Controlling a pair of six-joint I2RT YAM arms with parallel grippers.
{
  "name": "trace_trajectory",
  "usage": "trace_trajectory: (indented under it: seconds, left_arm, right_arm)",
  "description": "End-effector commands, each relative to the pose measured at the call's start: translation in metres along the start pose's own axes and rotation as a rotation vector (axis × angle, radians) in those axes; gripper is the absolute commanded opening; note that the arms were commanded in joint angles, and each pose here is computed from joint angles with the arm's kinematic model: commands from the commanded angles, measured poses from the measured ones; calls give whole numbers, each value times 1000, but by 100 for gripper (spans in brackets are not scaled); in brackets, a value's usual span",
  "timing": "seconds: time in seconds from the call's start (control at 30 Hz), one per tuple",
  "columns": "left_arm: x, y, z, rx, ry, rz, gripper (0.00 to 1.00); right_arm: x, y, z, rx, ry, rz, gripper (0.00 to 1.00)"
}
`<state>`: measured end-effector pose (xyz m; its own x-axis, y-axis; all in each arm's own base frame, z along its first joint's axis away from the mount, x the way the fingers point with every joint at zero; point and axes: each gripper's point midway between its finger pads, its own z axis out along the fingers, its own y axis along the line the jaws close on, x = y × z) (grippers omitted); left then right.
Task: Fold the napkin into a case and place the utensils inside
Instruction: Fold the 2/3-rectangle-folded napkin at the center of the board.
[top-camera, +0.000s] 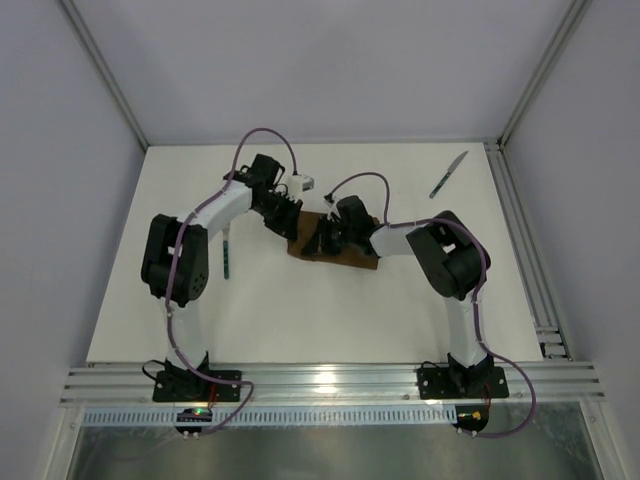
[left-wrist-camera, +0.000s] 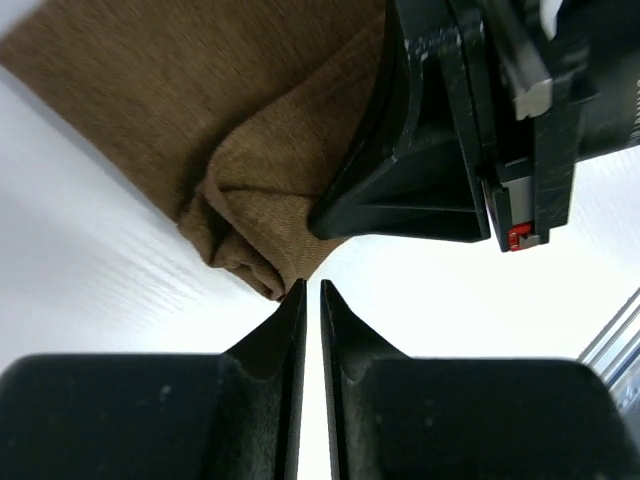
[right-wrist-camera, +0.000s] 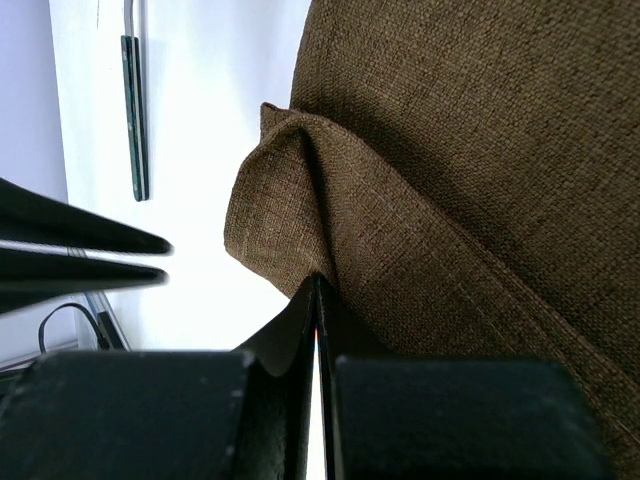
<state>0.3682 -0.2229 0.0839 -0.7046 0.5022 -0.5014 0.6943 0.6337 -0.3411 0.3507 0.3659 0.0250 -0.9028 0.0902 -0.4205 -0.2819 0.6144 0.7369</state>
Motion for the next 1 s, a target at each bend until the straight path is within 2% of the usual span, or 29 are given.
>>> trace_trajectory:
  seconds: [0.0, 0.47, 0.57, 0.63, 0.7, 0.73, 0.8, 0.83, 0.87, 0.9, 0.93, 0.97]
  left_arm:
    - [13, -7, 11, 27, 48, 26, 11]
    - [32, 31, 41, -92, 131, -13, 9]
    - [33, 33, 45, -96, 135, -17, 9]
    - [36, 33, 46, -90, 144, -20, 9]
    - [36, 33, 46, -87, 145, -20, 9]
    - [36, 33, 47, -87, 144, -21, 8]
    - [35, 31, 47, -79, 140, -22, 8]
    - [34, 31, 47, -78, 137, -24, 8]
    - [33, 31, 46, -77, 135, -25, 8]
    - [33, 31, 46, -80, 136, -23, 8]
    - [33, 31, 45, -82, 135, -20, 9]
    - [31, 32, 44, -86, 131, -17, 9]
  right_arm:
    - [4, -9, 4, 17, 6, 16, 4]
    - [-7, 11, -1, -42, -3, -33, 4]
    - [-24, 26, -16, -53, -44, -86, 14]
    - [-33, 22, -29, -2, -52, -100, 23]
    - [-56, 34, -51, 18, -101, -176, 28]
    - [-59, 26, -63, 56, -89, -167, 30]
    - [-80, 30, -91, 96, -123, -251, 30]
    - [-85, 8, -110, 218, -121, -241, 30]
    - [-99, 4, -126, 289, -159, -281, 30]
    - [-116, 9, -155, 370, -222, -385, 31]
    - [-126, 4, -176, 467, -264, -430, 35]
    - [-148, -7, -206, 638, -367, -473, 44]
